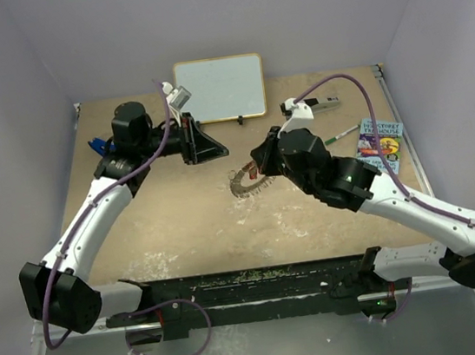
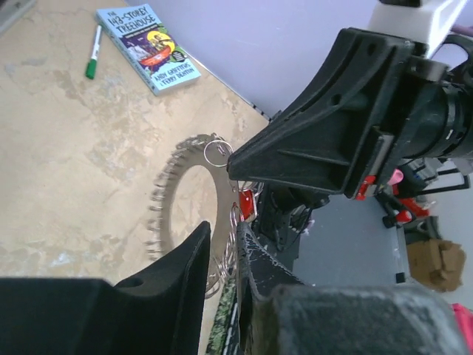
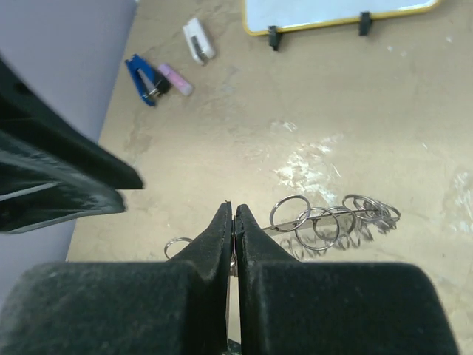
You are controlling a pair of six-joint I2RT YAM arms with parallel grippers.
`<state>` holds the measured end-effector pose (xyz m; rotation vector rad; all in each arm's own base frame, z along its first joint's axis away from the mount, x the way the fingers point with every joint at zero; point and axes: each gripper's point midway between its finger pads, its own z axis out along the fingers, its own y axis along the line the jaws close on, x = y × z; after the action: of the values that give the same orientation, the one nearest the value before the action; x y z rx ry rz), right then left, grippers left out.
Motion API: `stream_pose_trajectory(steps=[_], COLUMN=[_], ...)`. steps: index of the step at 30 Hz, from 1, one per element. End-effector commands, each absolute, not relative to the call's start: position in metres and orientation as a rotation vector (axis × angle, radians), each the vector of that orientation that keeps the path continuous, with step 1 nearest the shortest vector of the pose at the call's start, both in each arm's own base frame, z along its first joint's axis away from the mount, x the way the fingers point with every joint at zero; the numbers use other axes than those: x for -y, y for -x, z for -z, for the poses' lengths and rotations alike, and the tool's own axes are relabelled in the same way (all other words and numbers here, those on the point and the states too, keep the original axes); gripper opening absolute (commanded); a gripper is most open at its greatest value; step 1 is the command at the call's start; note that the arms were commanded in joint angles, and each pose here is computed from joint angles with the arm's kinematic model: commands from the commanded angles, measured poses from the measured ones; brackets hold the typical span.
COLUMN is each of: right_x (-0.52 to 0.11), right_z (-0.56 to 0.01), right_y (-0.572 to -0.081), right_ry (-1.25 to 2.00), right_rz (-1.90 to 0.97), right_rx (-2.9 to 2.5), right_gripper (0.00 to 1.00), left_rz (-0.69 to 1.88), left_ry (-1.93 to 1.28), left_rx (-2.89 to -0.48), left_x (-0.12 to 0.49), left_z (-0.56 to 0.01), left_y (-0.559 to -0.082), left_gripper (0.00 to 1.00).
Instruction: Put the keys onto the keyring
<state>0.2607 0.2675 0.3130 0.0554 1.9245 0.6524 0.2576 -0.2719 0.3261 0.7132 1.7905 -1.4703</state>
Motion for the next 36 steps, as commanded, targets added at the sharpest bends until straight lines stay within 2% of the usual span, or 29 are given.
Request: stream_pose_trajectory(steps=[1,6,13,18,27,33,36], right_x=[-0.242,-0.233,-0.217,-0.220,-0.224,-0.231,-0.234], right_z=[-0.320,-0.311,-0.293,-0.287,-0.296,-0.301,-0.309], right_y=[-0.265,-0.270,-0.278,-0.276,-0.282,-0.288,-0.288], right_ry=[-0.385,-0.595,-0.955,-1.199,-1.391,-1.448,-1.450], right_rz=[-0.602,-0.531,-0.372,-0.363,-0.531,-0.729,-0.778], right_rx=[-1.962,-1.995,-1.990,-1.969,-1.970,-1.999,-2.005], right_gripper=[0.00,0.00,0.00,0.00,0.00,0.00,0.00], left_rz=[1.360,1.431,1.522,1.440,0.803,0.654,0.601], left_ry=[-0.821,-0.849,-0.921,-0.859,-1.029,-1.121,-1.176], left_rx=[-1.696,-1.741,-1.868,-1.954,-1.630,-1.352,-1.142], left_x=[0.269,0.274,0.306,0.308,0.272,0.278,0.283], left_z=[-0.353,-0.356,-0.338,-0.319,-0.316,-0.328,-0.342], left_y=[-0.267,-0.259,-0.222,-0.233,-0.283,-0.291,-0.279], left_gripper=[0.24,0.24,0.24,0.24,0.23,0.22,0.22])
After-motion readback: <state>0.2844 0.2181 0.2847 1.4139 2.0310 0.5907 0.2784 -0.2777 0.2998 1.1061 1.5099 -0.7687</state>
